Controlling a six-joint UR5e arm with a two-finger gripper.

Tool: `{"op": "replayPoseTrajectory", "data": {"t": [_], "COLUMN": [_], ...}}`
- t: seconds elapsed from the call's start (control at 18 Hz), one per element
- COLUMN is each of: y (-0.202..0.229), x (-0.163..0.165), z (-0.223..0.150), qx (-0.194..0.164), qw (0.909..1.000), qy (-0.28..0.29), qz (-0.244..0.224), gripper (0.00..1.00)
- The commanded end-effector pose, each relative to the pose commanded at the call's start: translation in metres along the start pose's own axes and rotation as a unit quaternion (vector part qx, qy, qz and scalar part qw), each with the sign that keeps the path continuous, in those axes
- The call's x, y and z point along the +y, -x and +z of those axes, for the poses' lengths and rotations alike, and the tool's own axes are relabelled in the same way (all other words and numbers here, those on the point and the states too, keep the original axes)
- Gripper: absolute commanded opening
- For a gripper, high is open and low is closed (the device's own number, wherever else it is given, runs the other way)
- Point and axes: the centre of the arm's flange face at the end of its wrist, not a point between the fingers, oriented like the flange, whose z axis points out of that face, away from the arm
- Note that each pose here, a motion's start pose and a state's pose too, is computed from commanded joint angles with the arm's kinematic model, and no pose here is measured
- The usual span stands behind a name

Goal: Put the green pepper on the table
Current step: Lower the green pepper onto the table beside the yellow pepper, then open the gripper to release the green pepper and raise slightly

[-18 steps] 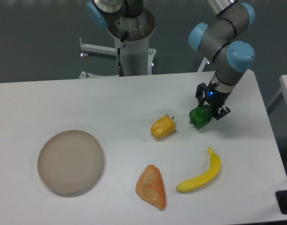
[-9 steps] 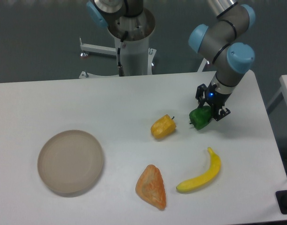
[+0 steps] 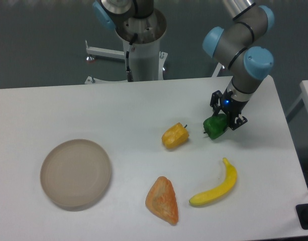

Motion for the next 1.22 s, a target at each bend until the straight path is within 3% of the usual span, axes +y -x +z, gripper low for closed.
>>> {"op": "replayPoseTrajectory", "data": {"t": [0.28, 0.56, 0.83, 1.22], "y": [0.001, 0.012, 0.019, 0.050], "x": [-0.001, -0.001, -0.014, -0.060], "z": [-0.002, -0.013, -0.026, -0.073], "qx": [-0.002, -0.014, -0.034, -0.085], "qw": [1.0000, 0.9999, 0.9994, 0.9947], "qy": [0.003, 0.007, 0.009, 0.035], "qz": [0.001, 0.003, 0.007, 0.046], "gripper": [0.88, 1.00, 1.00, 1.00]}}
